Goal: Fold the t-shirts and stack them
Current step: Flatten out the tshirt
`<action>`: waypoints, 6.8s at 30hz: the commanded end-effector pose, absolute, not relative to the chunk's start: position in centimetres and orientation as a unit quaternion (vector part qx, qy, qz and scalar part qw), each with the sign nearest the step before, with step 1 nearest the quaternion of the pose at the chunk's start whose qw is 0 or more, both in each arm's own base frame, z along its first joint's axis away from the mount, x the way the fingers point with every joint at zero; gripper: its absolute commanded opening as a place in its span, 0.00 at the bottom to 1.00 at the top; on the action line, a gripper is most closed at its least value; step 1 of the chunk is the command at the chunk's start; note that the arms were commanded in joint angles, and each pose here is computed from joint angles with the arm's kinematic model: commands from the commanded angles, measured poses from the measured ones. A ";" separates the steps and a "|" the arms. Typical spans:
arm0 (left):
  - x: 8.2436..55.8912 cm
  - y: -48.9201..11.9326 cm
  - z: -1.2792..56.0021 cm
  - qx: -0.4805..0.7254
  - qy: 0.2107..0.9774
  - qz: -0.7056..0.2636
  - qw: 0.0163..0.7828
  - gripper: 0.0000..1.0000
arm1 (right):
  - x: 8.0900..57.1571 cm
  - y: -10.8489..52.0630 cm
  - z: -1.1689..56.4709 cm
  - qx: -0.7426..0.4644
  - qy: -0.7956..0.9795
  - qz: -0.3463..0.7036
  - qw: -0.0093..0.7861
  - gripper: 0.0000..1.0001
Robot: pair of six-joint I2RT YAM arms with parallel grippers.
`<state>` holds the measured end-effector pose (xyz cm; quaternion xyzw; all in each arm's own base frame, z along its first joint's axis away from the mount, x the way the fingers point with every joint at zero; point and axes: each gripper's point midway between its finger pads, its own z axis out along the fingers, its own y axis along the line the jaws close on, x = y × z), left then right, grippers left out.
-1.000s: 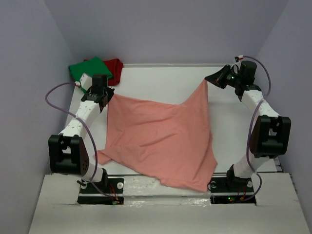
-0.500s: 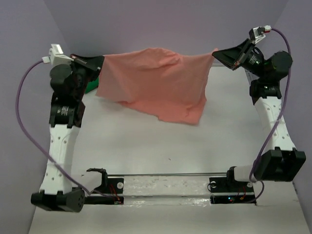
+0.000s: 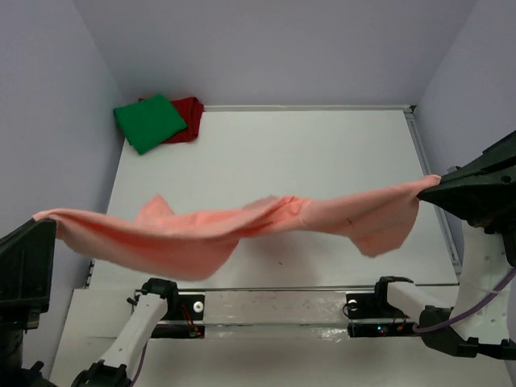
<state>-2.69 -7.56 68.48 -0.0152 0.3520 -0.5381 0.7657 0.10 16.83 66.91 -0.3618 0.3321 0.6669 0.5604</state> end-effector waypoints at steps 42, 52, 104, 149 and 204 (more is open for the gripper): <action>33.9 -2.5 19.8 -0.477 0.712 -0.158 0.490 0.00 | 38.8 14.4 31.1 0.039 0.717 0.598 0.356 0.00; 38.8 -0.2 19.2 -0.474 0.717 -0.126 0.496 0.00 | 45.5 14.0 25.2 0.050 0.744 0.585 0.320 0.00; 57.4 0.2 20.6 -0.336 0.749 -0.185 0.540 0.00 | 57.6 8.1 23.2 0.084 0.753 0.571 0.315 0.00; 33.4 -8.8 18.6 -0.248 0.910 -0.163 0.289 0.53 | 52.2 10.5 23.5 0.060 0.782 0.522 0.335 0.55; 18.7 -9.5 5.0 -0.067 0.987 0.130 0.065 0.50 | 23.6 38.1 2.8 -0.152 0.920 0.327 -0.154 0.00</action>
